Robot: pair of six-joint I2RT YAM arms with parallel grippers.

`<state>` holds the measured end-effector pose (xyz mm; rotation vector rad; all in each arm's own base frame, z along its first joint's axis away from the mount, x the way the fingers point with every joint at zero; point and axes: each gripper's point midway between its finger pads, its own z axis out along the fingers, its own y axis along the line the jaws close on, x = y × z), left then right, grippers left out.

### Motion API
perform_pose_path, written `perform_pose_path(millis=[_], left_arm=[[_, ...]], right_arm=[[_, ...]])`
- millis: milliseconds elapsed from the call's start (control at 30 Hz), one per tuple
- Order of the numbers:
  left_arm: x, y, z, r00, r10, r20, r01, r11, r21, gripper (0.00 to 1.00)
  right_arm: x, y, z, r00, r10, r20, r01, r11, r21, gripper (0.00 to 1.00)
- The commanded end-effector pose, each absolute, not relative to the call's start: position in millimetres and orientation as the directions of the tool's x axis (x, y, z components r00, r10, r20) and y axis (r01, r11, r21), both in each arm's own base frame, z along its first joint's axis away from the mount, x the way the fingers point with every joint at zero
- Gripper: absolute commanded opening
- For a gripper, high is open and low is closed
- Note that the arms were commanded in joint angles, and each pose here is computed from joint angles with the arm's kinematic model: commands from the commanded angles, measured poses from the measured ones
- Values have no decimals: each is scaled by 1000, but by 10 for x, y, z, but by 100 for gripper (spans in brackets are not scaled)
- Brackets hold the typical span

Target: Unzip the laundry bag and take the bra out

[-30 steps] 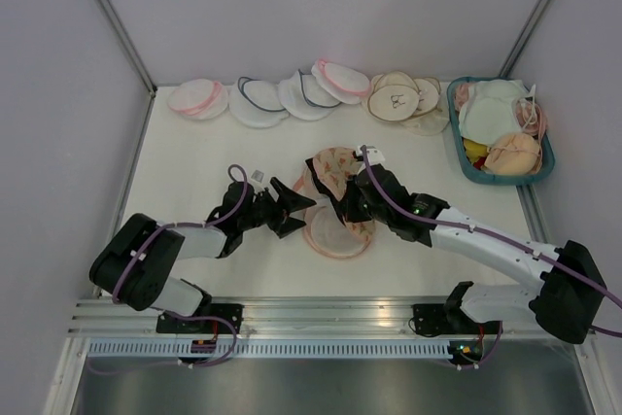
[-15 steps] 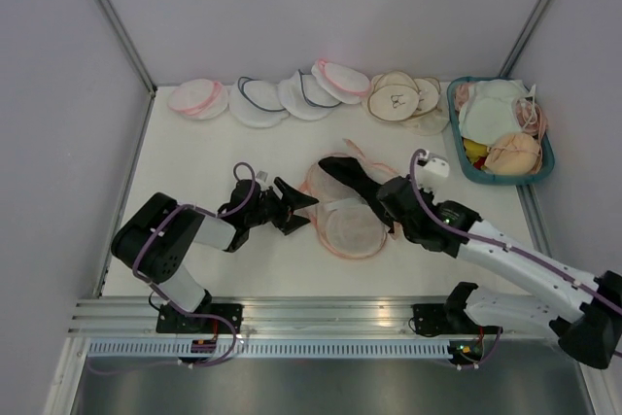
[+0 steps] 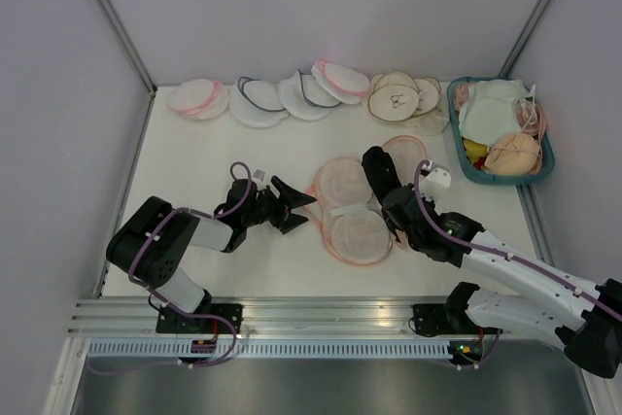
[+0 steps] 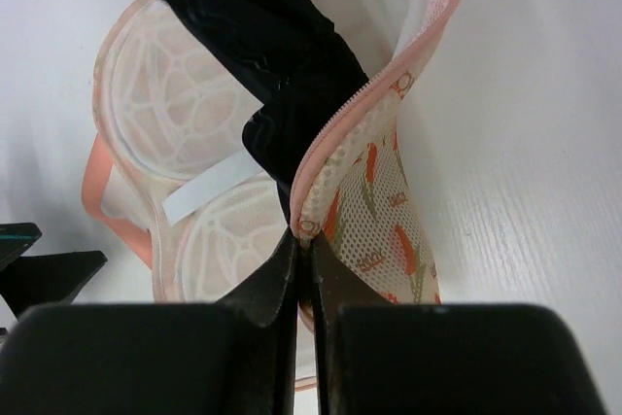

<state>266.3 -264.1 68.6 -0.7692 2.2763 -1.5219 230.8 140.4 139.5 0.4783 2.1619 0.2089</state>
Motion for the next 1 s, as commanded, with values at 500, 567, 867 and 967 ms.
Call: perform_pose_path(millis=[500,567,867,967], left_arm=[[2664,-2649,967,-840,-540,46,-210,246,-946,78],[2653,-2630,998,-840,-540,42,-206,246,-947,78],[2586,-2582,1133,-873,-485,-47,-128,322,-938,80],[2526,-2563,1172,-889,-447,-100,-77,361,-929,80]], right_arm=[[2132,522,1592,-261,553,-791,576,747,332,80],[2148,506,1670,-264,529,-806,571,759,312,84],[2446,786,1753,-362,314,-878,364,914,177,78],[2636,931,1416,-482,303,-822,305,938,166,79]])
